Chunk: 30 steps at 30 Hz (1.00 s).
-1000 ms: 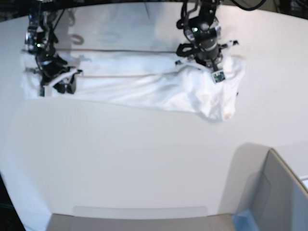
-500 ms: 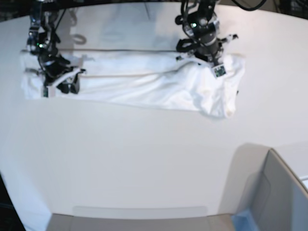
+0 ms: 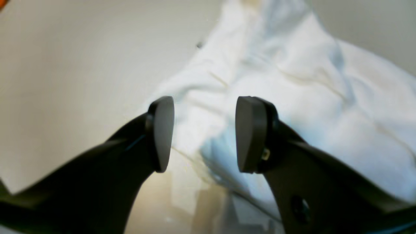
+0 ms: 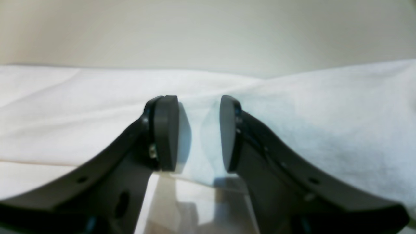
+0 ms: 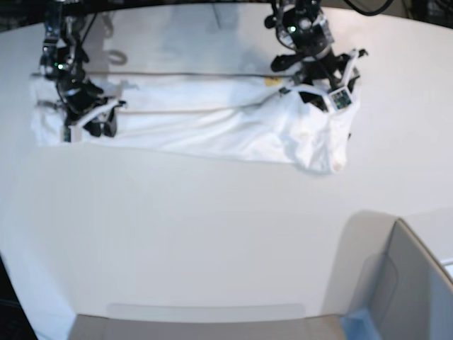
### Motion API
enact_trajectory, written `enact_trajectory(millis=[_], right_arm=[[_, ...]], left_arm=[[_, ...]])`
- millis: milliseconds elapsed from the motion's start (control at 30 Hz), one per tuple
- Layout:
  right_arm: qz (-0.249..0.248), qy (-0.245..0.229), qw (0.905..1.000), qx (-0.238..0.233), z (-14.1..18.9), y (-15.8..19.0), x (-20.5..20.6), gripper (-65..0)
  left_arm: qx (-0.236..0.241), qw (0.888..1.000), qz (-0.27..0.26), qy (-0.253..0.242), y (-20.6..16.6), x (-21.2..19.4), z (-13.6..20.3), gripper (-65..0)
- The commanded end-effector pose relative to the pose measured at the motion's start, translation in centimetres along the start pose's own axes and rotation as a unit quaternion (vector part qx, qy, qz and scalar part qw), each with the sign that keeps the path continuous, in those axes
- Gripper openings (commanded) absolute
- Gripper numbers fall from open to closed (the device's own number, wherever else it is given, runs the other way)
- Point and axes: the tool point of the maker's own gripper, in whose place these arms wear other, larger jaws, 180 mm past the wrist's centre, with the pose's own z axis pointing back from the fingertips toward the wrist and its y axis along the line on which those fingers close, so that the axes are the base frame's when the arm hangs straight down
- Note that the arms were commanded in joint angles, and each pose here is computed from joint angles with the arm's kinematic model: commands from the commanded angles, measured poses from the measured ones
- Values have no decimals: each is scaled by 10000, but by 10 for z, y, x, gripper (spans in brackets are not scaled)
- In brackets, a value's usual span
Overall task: Layout the t-shirt on the table in an organized manner, then fold the t-shirt properly
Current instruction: 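Move the left gripper to the strip's end corner and grasp it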
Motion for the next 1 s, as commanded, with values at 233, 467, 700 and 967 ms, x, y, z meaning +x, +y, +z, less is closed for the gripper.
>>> enact_trajectory(millis=[233,467,700,967], right_arm=[[78,-114,9999,57,-2,1,7,-428],[64,-121,9999,24,-1,-1,8,-428],[71,-129,9999,38,-1,0,9,-428],[71,-129,9999,38,-1,0,9,-428]], left_arm=[[-319,9951,395,-844,-24,69,-17,-340],[-1195,9918,301,-351,-42,59,-28,-341],[-1309,9906,336,209,-23,43,-52,-341],[-1638,9836,653,373,-27,48,-55,-366]])
